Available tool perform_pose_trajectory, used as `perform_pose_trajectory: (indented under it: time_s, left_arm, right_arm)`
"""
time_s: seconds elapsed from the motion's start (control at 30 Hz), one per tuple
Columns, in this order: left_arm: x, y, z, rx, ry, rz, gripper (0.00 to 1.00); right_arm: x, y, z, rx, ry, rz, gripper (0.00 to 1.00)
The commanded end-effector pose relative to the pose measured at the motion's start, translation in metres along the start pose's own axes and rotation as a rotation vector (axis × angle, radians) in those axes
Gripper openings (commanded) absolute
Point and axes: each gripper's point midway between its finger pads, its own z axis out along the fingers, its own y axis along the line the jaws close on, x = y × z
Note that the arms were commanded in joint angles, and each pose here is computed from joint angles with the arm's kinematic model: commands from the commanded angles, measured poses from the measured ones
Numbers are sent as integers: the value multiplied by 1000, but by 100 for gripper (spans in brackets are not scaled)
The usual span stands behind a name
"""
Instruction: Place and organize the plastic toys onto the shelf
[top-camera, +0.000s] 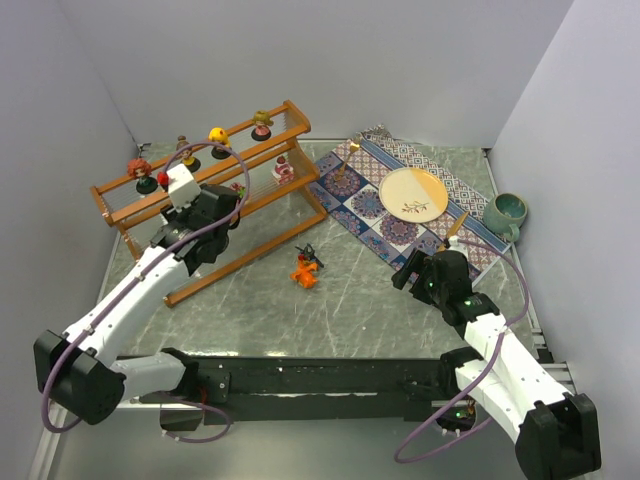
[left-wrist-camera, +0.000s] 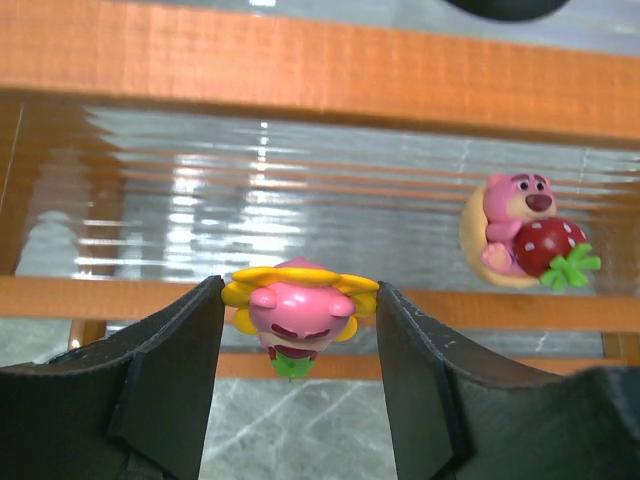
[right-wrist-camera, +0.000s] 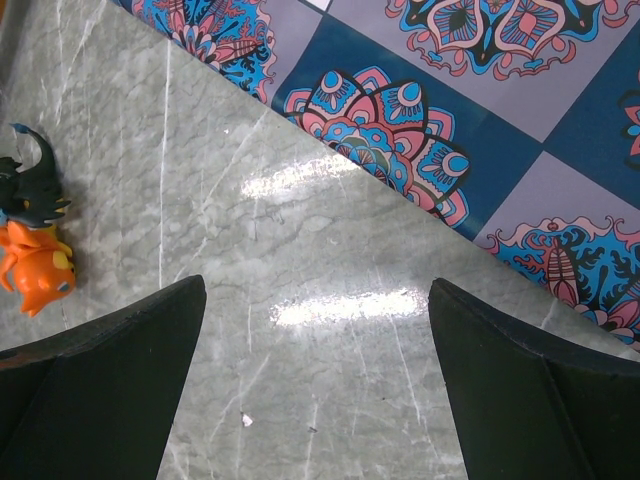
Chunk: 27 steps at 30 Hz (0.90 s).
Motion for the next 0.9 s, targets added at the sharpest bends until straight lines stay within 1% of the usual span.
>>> perform_pose_trajectory:
  time_s: [0.0,0.13,0.47,0.87]
  left_arm:
    - [-18,-7,5,39,-49,-16,40]
    - [-16,-2,17,7,-50,-6,41]
    - [-10,-1,31,-9,-40,21,43]
    - [-2,2,39,-7,-17,24,50]
  right_arm:
    - [-6,5,0,-29,-32,-16,99]
    - [-6,5,-1,-32,-36,-19,100]
    - [-1,9,-1,-64,-17,-28,100]
    - [1,9,0,-71,-14,-42,100]
